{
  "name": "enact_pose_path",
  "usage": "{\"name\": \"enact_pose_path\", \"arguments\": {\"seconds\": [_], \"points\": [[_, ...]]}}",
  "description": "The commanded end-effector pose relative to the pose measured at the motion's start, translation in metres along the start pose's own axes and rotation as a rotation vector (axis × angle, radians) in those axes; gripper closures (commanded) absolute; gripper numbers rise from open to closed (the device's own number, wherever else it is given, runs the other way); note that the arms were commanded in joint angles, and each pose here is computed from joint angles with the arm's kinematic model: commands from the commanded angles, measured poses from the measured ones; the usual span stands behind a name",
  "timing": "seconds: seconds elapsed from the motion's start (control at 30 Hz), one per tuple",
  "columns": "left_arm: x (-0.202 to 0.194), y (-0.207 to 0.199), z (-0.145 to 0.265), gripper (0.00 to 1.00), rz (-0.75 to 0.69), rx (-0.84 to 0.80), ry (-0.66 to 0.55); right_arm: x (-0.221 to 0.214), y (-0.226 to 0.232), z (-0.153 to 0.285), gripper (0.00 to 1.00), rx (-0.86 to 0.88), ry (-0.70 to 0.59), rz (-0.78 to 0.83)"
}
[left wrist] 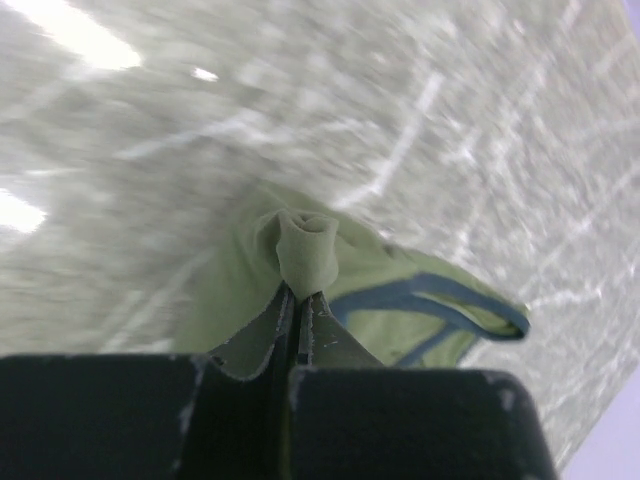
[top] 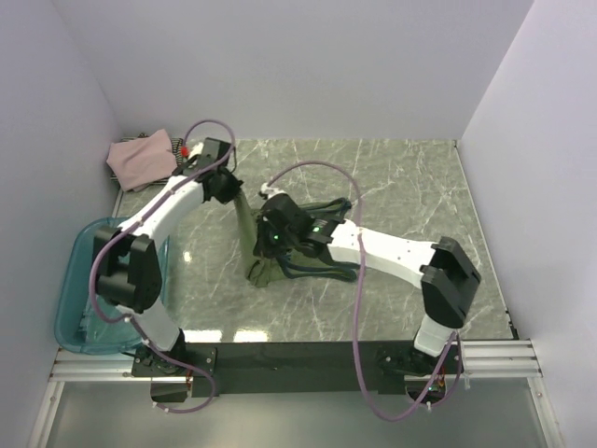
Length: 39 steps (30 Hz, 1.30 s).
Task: Fold and stack the tank tops
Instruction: Fold the tank top
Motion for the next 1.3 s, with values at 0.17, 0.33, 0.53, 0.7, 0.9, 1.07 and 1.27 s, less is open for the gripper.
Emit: {"name": "enact_pose_path", "arguments": {"seconds": [0.17, 0.33, 0.53, 0.7, 0.9, 1.07, 1.27], "points": [[0.010, -0.088, 0.011, 0.99, -0.034, -0.159, -0.055, 0.024, -0.003, 0.050, 1.00, 0.104, -0.109, -0.104], [0.000, -0.122, 0.009, 0.99, -0.054, -0.204, -0.036, 0.028, -0.027, 0.066, 1.00, 0.087, -0.155, -0.151], [-0.023, -0.149, -0.002, 0.99, -0.081, -0.235, 0.005, 0.025, -0.055, 0.079, 1.00, 0.056, -0.190, -0.194], [-0.037, -0.173, -0.005, 0.99, -0.094, -0.273, 0.023, 0.027, -0.076, 0.091, 1.00, 0.030, -0.232, -0.230], [-0.054, -0.197, -0.012, 0.99, -0.107, -0.315, 0.051, 0.021, -0.100, 0.098, 1.00, -0.006, -0.257, -0.267], [-0.077, -0.219, -0.020, 0.99, -0.132, -0.364, 0.087, 0.010, -0.118, 0.101, 1.00, -0.040, -0.273, -0.303], [-0.107, -0.236, -0.033, 0.99, -0.148, -0.412, 0.134, -0.003, -0.137, 0.105, 1.00, -0.068, -0.298, -0.349]]}}
Point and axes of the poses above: each gripper's point midway between its finger pads, its own z axis back along the fingers, its own y axis along the line the jaws close on, x = y × z, the point moved 2 cm from there along z, back along the fingers, and after that the axes turned 5 degrees about -z, right-handed, at the moved point
